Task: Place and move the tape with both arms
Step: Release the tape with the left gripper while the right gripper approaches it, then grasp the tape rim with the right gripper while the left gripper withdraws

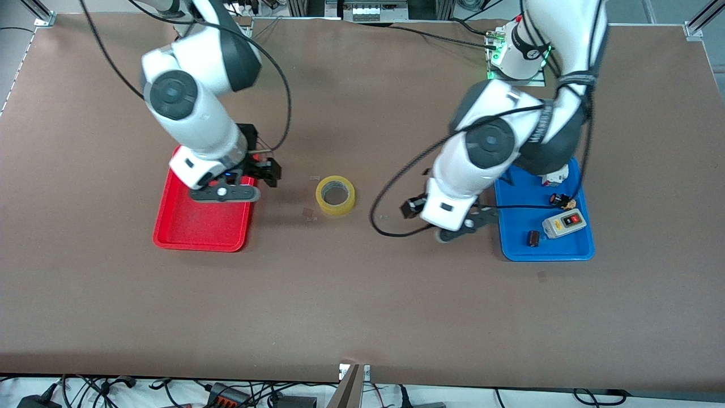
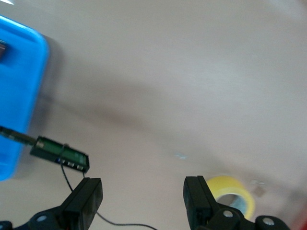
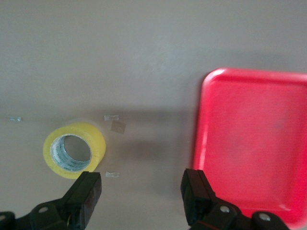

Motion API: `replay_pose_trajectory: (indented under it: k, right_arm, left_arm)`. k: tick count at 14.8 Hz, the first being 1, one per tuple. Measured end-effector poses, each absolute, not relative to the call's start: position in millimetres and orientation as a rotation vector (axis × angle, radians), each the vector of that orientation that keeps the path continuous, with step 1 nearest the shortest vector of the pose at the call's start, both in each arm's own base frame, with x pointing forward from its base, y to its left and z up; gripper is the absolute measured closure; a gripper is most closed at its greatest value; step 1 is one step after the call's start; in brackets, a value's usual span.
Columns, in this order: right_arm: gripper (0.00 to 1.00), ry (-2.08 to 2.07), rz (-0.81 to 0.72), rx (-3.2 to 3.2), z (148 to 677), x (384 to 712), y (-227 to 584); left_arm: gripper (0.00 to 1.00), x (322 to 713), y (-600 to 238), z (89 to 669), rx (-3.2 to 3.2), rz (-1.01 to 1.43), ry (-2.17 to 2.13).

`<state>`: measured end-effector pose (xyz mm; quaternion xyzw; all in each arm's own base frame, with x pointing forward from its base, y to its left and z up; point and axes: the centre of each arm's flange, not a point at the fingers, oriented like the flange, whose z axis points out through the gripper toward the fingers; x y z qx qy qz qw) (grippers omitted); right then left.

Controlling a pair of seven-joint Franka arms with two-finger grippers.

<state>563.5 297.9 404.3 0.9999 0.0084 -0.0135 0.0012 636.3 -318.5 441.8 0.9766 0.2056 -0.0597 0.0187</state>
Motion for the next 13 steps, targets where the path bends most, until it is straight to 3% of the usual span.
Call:
replay_pose_trajectory:
  k: [5,13]
  right_arm:
    - [0.02,0.051,-0.133,3.105,322.6,537.4,349.8]
    - [0.02,0.065,-0.132,3.139,246.8,534.1,374.3]
  left_arm:
    - [0.0,641.5,-248.3,464.0,3.178,-0.239,0.561]
    - [0.0,632.9,-105.7,542.5,3.185,-0.341,0.35]
